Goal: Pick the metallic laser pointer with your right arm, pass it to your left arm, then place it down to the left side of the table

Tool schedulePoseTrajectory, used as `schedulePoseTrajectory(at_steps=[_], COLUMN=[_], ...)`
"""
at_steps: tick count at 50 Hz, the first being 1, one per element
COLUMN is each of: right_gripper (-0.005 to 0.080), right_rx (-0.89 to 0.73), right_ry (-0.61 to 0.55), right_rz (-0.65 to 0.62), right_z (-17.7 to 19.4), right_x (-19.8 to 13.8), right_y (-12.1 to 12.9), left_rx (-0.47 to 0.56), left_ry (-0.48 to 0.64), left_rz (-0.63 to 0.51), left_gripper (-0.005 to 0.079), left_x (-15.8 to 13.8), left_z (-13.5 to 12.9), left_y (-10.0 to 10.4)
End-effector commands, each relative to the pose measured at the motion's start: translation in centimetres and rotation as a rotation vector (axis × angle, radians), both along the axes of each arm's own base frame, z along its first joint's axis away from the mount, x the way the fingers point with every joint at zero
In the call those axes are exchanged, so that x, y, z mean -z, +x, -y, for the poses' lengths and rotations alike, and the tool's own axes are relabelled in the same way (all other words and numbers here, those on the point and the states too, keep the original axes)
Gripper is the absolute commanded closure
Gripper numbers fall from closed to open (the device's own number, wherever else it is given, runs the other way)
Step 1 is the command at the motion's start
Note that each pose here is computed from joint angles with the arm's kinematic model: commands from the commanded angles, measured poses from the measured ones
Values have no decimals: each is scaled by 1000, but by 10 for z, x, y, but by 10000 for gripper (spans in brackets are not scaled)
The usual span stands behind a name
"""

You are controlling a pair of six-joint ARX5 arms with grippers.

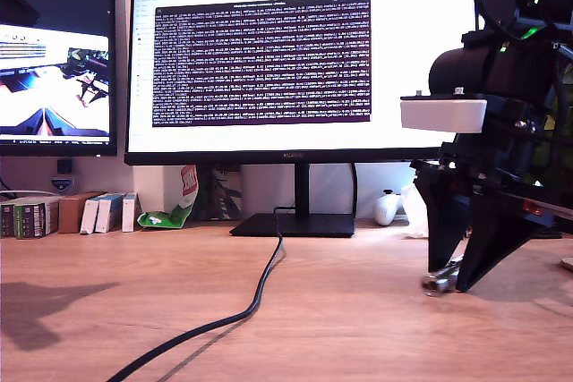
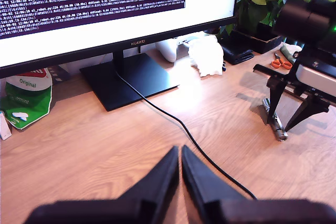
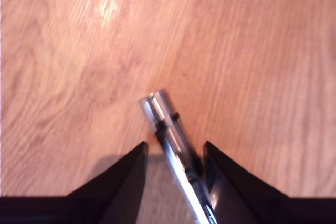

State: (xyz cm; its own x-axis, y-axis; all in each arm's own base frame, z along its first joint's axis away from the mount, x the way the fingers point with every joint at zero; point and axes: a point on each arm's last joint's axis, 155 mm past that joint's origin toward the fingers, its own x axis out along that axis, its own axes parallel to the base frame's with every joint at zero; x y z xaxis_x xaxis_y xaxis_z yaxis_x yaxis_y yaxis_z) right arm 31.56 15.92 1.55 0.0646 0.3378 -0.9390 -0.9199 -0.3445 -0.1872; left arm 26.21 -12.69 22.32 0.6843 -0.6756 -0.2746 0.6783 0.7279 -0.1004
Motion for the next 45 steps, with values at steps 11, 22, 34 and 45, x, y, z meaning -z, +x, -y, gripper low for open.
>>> schedulePoseTrajectory(at_steps=[11,22,34,45], right_gripper=[666,762,763,763], right_rx=[-13,-7,80,208], right_ry=[40,108,288,611], right_rz=[-59,-27,60,-93], right_z=[-8,-27,-83,-155], right_x=[13,4,-52,-146], right_y=[-10,-2,26,28], left_rx=[6,8,41,169], left_ry=[5,4,-9,-49], left_rz=[16,16,33,114], left_gripper=[763,754,653,554], left_x=[-2,-3,-7,-26], left_z=[1,1,6,24], left_y=[0,-1,-3,-12])
